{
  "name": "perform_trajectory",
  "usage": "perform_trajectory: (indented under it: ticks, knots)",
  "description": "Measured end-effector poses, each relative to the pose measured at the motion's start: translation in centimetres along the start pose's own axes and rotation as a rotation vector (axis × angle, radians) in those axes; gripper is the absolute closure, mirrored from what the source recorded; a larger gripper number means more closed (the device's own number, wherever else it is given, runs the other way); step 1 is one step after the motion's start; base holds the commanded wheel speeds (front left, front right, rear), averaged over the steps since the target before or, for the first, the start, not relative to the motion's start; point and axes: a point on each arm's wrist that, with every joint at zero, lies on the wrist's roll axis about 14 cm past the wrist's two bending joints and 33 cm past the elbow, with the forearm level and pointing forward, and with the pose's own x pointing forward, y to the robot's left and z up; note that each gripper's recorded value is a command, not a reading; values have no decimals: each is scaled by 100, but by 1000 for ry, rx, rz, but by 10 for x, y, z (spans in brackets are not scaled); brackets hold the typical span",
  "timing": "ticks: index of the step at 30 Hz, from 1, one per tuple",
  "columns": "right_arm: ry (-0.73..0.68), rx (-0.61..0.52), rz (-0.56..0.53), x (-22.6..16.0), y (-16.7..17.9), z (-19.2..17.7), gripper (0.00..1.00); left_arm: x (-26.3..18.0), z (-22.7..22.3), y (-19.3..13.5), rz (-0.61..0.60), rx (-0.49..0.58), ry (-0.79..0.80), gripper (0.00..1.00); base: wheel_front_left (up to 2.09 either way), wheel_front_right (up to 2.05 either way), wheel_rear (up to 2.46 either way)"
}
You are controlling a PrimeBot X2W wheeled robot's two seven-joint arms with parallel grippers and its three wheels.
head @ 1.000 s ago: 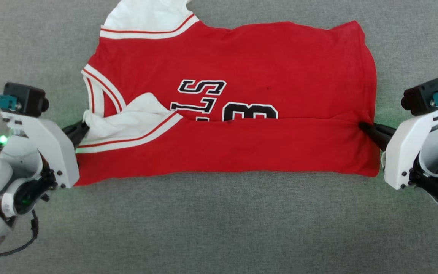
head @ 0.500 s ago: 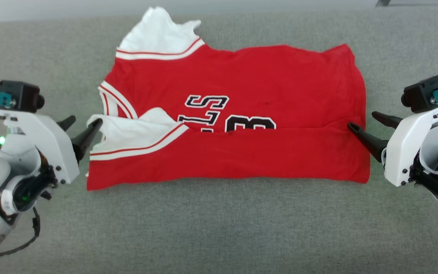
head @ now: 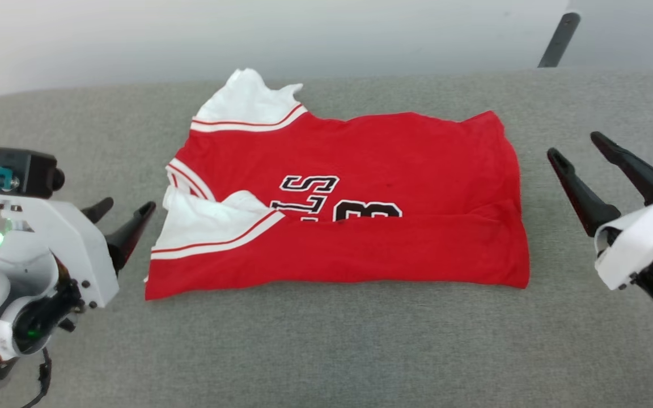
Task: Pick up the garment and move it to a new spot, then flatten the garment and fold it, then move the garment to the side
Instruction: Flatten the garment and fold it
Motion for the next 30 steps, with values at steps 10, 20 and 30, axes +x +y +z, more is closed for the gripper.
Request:
perform_trajectory:
  ticks: [10, 20, 30]
  knots:
    - [-90, 53, -113, -46, -4, 3, 0, 9, -24, -3, 8, -12, 192, 0, 0, 0, 0]
    - [-51, 139, -229, -69, -15, -27, 0, 36, -76, 19, 64, -62, 438, 0, 0, 0, 0]
    - [-1, 171, -279, -72, -24, -45, 0, 51, -116, 31, 118, -152, 608, 0, 0, 0, 0]
